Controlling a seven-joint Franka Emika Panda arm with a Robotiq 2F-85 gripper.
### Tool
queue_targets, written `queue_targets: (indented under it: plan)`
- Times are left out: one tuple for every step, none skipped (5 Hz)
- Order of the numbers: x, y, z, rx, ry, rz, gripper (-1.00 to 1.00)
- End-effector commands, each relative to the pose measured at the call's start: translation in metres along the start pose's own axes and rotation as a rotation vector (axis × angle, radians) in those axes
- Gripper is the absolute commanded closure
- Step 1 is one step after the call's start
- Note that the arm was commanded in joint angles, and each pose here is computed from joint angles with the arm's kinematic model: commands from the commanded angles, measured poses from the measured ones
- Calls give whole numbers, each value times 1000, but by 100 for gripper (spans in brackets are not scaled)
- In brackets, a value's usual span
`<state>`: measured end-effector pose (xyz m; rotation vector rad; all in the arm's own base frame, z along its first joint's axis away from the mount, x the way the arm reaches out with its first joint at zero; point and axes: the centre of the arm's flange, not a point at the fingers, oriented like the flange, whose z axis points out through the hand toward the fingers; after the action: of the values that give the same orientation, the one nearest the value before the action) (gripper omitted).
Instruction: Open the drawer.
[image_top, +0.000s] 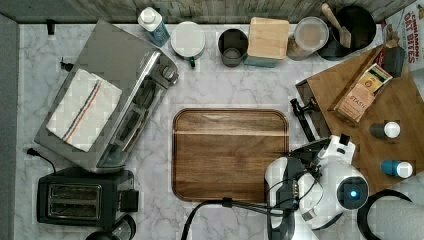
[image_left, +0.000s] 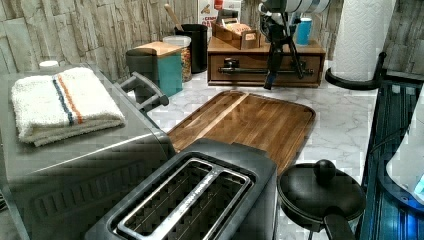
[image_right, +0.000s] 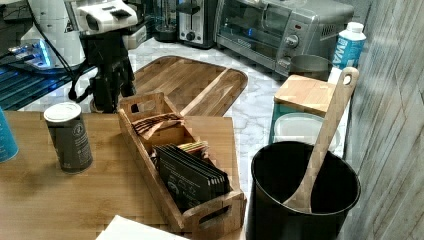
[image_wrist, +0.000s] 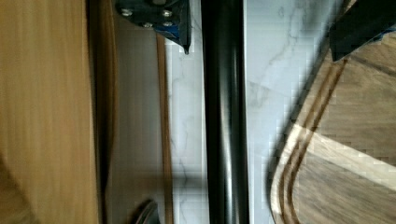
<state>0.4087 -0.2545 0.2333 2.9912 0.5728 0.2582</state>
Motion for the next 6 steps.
queue_targets:
  plan:
    - [28,-28,-33,23,3,-53,-100]
    - [44,-40,-26,156,-70,-148,-100]
    - [44,-73,-9,183,-58,-136,-100]
    - [46,-123,-14,163,-72,-63,-100]
    - [47,-168,-15,169,-79,-49,-100]
    - [44,-217,-21,177,-89,-82,-100]
